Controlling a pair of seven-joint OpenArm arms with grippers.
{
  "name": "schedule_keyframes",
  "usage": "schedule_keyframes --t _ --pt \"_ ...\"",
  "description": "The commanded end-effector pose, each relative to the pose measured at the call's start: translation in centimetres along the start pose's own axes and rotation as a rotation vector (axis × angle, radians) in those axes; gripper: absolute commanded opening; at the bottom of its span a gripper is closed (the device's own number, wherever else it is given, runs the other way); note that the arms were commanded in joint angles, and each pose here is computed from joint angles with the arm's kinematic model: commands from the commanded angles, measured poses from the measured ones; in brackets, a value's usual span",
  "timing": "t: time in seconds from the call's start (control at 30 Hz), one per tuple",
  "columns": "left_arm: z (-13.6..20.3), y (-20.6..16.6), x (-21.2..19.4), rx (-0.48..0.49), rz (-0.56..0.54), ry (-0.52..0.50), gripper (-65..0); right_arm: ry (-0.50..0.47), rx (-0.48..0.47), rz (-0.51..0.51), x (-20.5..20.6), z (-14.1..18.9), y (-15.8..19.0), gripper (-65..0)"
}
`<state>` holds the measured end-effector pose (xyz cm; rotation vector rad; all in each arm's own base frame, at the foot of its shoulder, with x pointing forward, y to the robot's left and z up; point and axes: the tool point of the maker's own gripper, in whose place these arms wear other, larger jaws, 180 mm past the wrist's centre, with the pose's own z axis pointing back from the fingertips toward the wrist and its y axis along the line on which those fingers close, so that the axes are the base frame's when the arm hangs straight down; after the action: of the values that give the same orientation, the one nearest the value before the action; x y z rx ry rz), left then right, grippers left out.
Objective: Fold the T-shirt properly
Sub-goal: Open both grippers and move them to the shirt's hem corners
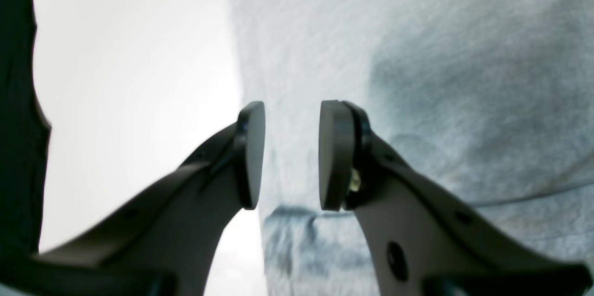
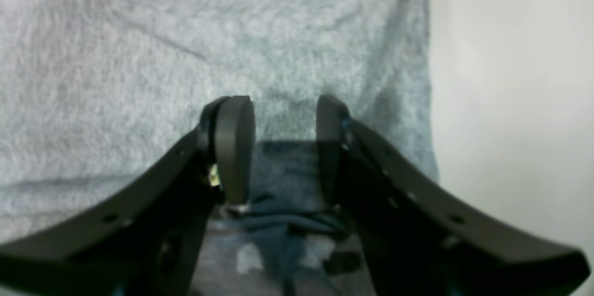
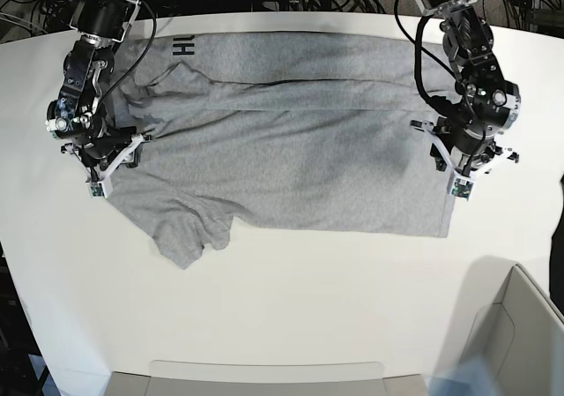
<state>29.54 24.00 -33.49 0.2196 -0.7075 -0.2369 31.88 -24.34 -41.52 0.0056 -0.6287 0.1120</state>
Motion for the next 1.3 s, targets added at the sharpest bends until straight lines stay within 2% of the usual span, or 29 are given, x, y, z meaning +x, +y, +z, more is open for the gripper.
schedule_keyframes --t 0.0,0.1,0.27,0.33,0.5,0.7,0.87,1.07,1.27 --pt "0.4 0.7 1.2 0.019 -0.003 -0.041 -46.2 0.003 -0.023 0.019 0.4 0.6 -0.6 -41.3" --pt "0.4 0.6 1.2 0.018 -0.004 -0.041 -46.2 -0.055 -0.034 0.041 2.3 1.5 -0.5 -41.3" --pt "0.4 0.6 1.2 0.018 -0.004 -0.038 -46.2 -0.329 0.028 0.011 9.8 3.6 0.3 -41.3" --pt "0.4 0.6 1.2 0.018 -0.004 -0.037 -46.2 -0.35 0.024 0.008 11.7 3.6 -0.6 -41.3" --pt "0.4 0.4 0.3 0.014 -0.006 -0.018 -46.2 -0.267 0.053 0.034 14.4 0.2 -2.3 -41.3" --pt "0.4 0.4 0.2 0.013 -0.006 -0.015 -46.2 -0.261 0.088 0.016 16.7 -3.2 -3.0 -41.3" --pt "0.4 0.4 0.2 0.013 -0.006 -0.015 -46.1 -0.197 0.156 0.01 15.8 -6.0 -2.0 -41.3" --pt "0.4 0.4 0.1 0.013 -0.006 -0.013 -46.1 -0.126 0.23 -0.017 13.6 -7.3 -1.1 -41.3" --pt "0.3 0.4 0.4 0.012 -0.007 -0.02 -45.9 -0.085 0.313 0.004 12.0 -7.7 1.1 -41.3"
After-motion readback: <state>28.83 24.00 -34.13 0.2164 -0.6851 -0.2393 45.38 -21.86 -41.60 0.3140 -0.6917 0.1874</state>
